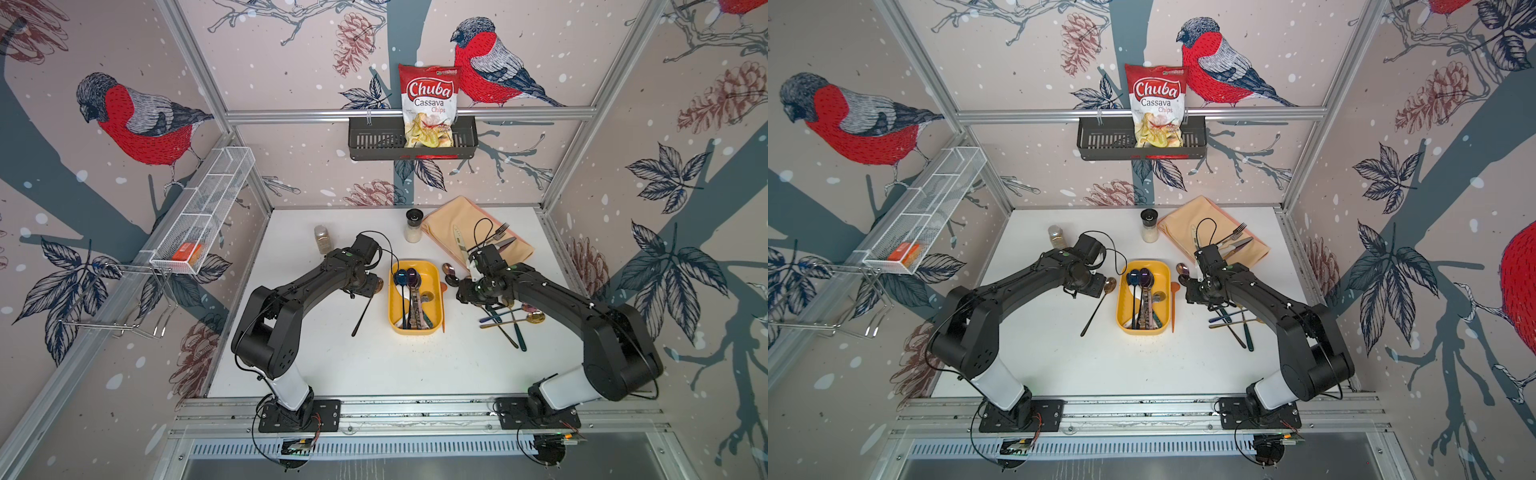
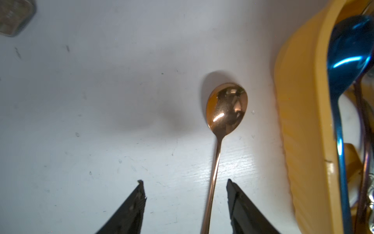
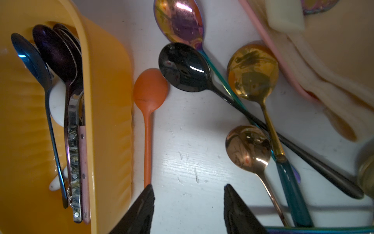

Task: Put the spoon into the storage box
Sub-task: Place the spoon in the storage box, then pick up the spoon from the center of the board.

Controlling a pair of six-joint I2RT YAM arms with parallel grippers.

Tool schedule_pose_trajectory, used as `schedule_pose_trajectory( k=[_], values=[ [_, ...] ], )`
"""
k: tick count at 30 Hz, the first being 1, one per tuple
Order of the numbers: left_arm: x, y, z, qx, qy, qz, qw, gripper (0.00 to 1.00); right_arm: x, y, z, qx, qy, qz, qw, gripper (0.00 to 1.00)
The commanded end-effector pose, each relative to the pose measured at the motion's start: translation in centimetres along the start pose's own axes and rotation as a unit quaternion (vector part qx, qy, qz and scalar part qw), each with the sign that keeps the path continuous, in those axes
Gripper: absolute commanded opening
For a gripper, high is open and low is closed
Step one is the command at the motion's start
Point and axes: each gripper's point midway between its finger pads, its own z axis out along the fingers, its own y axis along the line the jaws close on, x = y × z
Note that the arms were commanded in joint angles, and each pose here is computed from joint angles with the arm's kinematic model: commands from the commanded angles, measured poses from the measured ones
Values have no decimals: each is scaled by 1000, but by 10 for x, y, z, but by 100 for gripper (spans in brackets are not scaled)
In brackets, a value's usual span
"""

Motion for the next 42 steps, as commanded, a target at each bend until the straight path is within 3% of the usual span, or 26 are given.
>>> schedule_pose_trajectory(
  k=[1,26,42],
  values=[
    [1,-2,11,5,1,5,1000,65,1,0,0,1,1,1,1000,57],
    [19,-21,54,48,63,22,997,50,2,-1,3,1,5,0,1000,56],
    [39,-28,67,69,111,25,991,11,-1,0,4,0,8,-4,1000,56]
  ],
)
